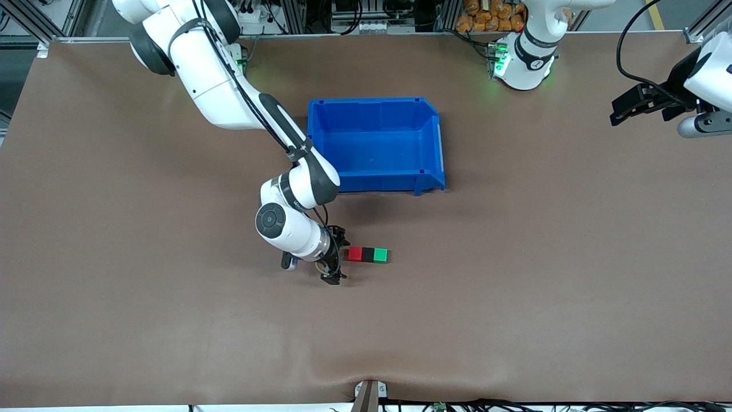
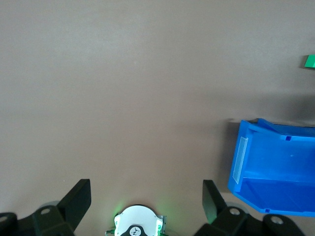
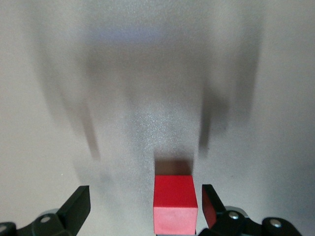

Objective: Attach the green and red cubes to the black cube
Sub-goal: 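Hold the red cube pressed against the black cube with the right gripper, then open the right gripper and lift it off the red cube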

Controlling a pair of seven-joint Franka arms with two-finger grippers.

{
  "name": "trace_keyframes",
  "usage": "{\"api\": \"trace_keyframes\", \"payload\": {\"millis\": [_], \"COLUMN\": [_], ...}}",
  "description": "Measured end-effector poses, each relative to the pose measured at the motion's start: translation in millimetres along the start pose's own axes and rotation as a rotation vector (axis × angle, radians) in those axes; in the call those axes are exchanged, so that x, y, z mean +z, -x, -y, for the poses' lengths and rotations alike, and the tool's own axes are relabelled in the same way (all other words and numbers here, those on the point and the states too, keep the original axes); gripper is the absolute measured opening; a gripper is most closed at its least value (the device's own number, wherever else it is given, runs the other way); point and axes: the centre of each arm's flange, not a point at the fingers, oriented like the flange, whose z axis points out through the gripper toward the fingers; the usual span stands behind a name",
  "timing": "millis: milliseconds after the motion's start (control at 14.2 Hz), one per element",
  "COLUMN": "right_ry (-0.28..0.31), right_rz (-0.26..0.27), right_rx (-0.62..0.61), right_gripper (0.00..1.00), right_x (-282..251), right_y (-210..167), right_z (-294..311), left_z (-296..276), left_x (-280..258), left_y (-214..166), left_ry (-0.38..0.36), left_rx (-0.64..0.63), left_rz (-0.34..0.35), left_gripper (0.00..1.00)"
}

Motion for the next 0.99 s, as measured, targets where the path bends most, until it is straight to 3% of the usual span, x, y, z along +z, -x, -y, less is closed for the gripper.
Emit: {"api": "trace_keyframes", "payload": {"millis": [989], "right_ry": [0.020], "right_rz": [0.000], "right_rx": [0.026], "right_gripper": [1.00], "right_x": [-36.8], "right_y": [-16.3], "right_z": [20.9], "left_z": [0.0], "left_x": [0.0], "left_y": [0.0], "left_ry": [0.000], "left_rx": [0.000], "left_rz": [0.000], "left_gripper": [1.00]}}
